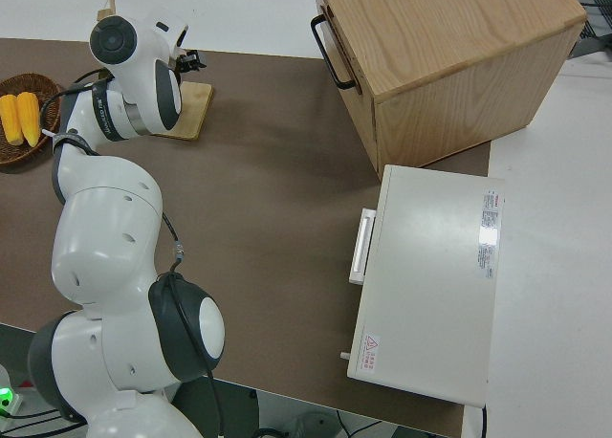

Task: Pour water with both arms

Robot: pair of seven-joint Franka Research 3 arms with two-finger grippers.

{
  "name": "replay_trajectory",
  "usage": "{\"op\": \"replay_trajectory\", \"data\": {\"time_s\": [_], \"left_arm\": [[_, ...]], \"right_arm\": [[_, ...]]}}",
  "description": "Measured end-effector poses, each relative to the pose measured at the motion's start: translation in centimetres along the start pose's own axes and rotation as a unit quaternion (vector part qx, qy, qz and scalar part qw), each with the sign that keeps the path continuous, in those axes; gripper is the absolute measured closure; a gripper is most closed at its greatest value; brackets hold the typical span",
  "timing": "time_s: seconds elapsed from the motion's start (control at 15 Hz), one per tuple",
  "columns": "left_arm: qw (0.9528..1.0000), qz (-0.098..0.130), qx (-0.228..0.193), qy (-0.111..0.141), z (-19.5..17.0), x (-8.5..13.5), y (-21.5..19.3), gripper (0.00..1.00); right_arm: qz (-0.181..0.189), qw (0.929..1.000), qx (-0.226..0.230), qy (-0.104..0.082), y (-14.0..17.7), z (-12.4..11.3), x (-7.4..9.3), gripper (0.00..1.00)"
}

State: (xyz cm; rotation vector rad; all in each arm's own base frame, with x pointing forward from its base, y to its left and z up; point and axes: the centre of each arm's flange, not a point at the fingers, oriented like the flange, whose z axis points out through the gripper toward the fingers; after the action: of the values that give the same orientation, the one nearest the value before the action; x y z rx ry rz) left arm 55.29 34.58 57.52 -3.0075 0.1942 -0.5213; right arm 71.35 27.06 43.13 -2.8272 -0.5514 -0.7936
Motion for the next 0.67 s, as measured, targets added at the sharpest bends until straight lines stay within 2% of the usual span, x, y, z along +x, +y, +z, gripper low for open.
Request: {"op": "replay_trajectory", "data": {"time_s": [0.07,0.27,0.4,0.53,0.67], "left_arm": [[0.9996,-0.013,-0.001,0.026,0.6,0.4,-0.4,0.00],[0.9945,-0.046,-0.012,0.093,1.7,1.4,-1.1,0.00],[0.9917,-0.035,-0.011,0.124,2.8,1.8,-1.4,0.00],[0.9894,-0.040,-0.019,0.139,4.3,2.1,-1.5,0.00],[0.9863,-0.046,-0.025,0.157,5.7,2.1,-1.7,0.00]], "right_arm": [[-0.017,0.9998,-0.004,0.010,0.5,-0.1,0.5,0.15],[-0.034,0.9988,-0.013,0.034,1.9,-0.3,1.2,0.61],[-0.034,0.9987,-0.012,0.037,1.9,-0.3,1.3,0.87],[-0.034,0.9987,-0.012,0.035,1.9,-0.1,1.2,0.93],[-0.033,0.9988,-0.012,0.035,1.9,-0.1,1.2,0.93]]}}
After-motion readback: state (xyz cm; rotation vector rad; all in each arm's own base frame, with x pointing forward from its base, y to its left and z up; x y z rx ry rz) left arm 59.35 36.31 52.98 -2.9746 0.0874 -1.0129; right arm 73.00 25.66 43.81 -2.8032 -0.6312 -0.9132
